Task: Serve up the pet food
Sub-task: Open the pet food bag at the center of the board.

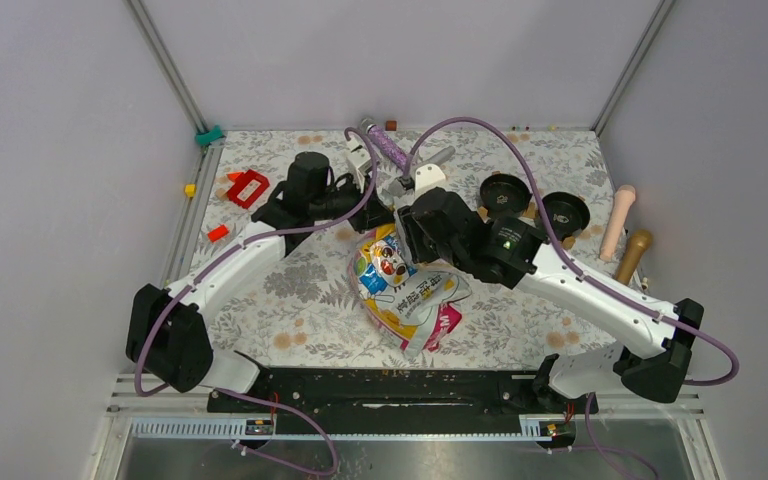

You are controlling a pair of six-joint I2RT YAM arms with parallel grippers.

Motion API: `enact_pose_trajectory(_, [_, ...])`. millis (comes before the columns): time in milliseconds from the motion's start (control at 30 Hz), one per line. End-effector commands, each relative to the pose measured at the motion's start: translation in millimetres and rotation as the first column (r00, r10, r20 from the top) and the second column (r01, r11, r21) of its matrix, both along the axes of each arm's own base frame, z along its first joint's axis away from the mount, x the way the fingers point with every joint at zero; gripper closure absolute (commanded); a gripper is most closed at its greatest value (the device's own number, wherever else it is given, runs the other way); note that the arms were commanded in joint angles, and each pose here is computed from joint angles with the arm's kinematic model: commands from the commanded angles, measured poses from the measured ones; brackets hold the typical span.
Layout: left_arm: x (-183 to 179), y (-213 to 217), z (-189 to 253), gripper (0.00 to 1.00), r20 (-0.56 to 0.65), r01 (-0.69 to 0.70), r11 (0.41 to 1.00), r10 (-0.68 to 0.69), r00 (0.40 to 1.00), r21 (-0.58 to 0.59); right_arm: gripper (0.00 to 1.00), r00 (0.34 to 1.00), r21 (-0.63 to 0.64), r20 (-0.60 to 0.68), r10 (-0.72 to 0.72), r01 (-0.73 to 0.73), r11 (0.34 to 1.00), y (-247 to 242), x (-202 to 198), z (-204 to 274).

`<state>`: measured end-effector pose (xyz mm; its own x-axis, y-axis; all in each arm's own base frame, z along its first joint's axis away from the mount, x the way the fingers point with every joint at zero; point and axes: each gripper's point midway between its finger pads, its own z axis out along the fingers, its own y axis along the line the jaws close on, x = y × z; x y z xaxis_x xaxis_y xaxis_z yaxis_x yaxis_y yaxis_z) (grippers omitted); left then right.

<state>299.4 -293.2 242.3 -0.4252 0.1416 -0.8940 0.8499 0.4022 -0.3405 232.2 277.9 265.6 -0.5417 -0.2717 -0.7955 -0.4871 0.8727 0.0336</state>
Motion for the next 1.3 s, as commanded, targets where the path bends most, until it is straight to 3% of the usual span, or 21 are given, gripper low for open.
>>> enact_pose_trajectory(0, [36,9,93,1.0,0.222,-0.143,0.974,0.181,0.958,-0.177,0.56,0.991,0.053,0.092,-0.096,0.091,0.994,-3,19,28])
enact_pose_trajectory(200, [32,5,95,1.0,0.198,-0.118,0.975,0.155,0.968,-0.187,0.53,0.995,0.031,0.081,-0.05,0.048,0.998,12,24,25])
enact_pose_trajectory(767, [28,2,95,1.0,0.186,-0.089,0.979,0.124,0.975,-0.184,0.53,0.992,-0.123,0.071,-0.106,0.115,0.986,2,34,-11])
enact_pose_trajectory(1033, [29,5,103,1.0,0.138,-0.13,0.976,0.155,0.978,-0.177,0.58,0.947,-0.179,0.187,-0.261,0.294,0.939,-27,52,-13])
enact_pose_trajectory(1267, [26,3,104,1.0,0.149,-0.107,0.979,0.134,0.98,-0.175,0.59,0.891,-0.153,0.295,-0.345,0.4,0.904,-50,60,11])
